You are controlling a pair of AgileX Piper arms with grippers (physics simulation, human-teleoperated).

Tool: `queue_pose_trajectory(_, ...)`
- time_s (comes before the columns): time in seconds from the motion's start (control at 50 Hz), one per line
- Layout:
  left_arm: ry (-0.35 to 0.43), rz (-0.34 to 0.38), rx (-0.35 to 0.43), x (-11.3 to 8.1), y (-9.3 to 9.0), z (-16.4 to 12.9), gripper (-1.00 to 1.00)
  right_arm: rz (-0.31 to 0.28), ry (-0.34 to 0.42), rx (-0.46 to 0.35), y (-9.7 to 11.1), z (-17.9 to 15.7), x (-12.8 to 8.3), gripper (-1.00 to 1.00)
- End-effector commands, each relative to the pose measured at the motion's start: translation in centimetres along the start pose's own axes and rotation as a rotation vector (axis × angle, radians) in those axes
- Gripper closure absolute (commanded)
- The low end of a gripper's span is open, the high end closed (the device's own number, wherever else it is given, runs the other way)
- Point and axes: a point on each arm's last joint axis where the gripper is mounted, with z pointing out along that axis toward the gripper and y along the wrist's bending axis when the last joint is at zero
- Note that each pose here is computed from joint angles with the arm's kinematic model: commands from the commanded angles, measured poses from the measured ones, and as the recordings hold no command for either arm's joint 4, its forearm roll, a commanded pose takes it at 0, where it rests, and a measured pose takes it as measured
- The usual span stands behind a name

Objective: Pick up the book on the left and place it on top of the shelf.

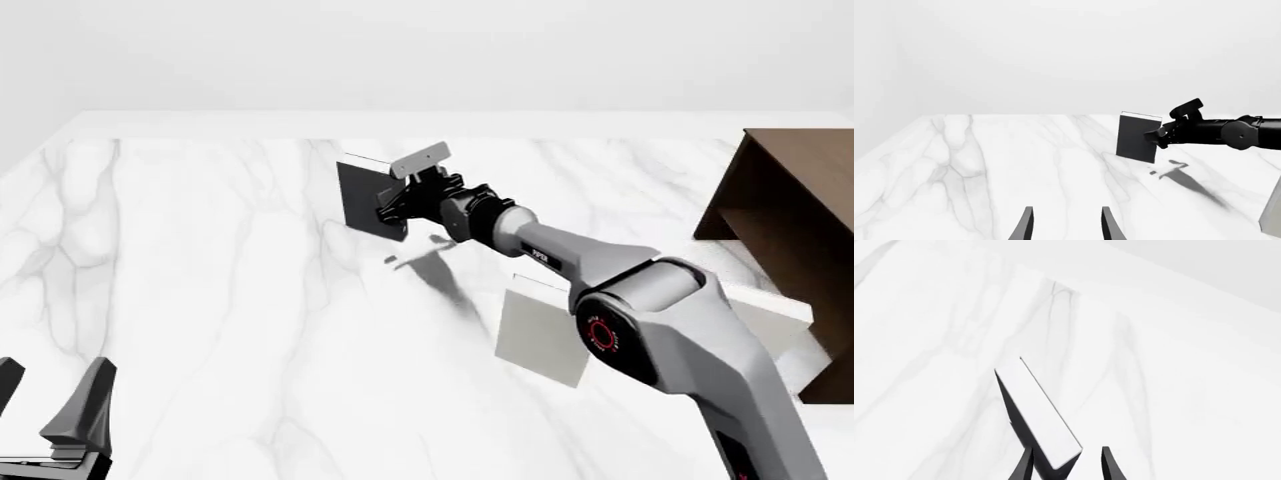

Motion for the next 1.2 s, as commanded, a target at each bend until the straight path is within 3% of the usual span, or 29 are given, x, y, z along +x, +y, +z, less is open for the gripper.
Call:
queue_pose_trajectory(0.02, 0.0, 0.0, 0.0, 0.0, 0.0, 0.0, -1.0, 0.0, 0.004, 0.002, -0.2, 0.6, 0.0, -1.0)
queue_pose_trajectory(0.18, 0.0, 0.0, 0.0, 0.0, 0.0, 0.0, -1.0, -0.001, -0.001, 0.002, -0.1, 0.7, -0.2, -1.0)
queue_pose_trajectory(0.2, 0.0, 0.0, 0.0, 0.0, 0.0, 0.0, -1.0, 0.0, -0.002, 0.002, -0.1, 0.7, -0.2, 1.0)
queue_pose_trajectory(0.64, 0.0, 0.0, 0.0, 0.0, 0.0, 0.0, -1.0, 0.009, -0.067, 0.02, -1.0, -2.4, -1.6, 1.0)
queue_pose_trajectory(0.94, 0.0, 0.0, 0.0, 0.0, 0.0, 0.0, -1.0, 0.053, -0.228, 0.057, -2.7, -10.5, -5.9, 1.0)
queue_pose_trajectory(1.2, 0.0, 0.0, 0.0, 0.0, 0.0, 0.0, -1.0, 0.035, -0.256, 0.058, -2.4, -16.0, -7.1, 1.0)
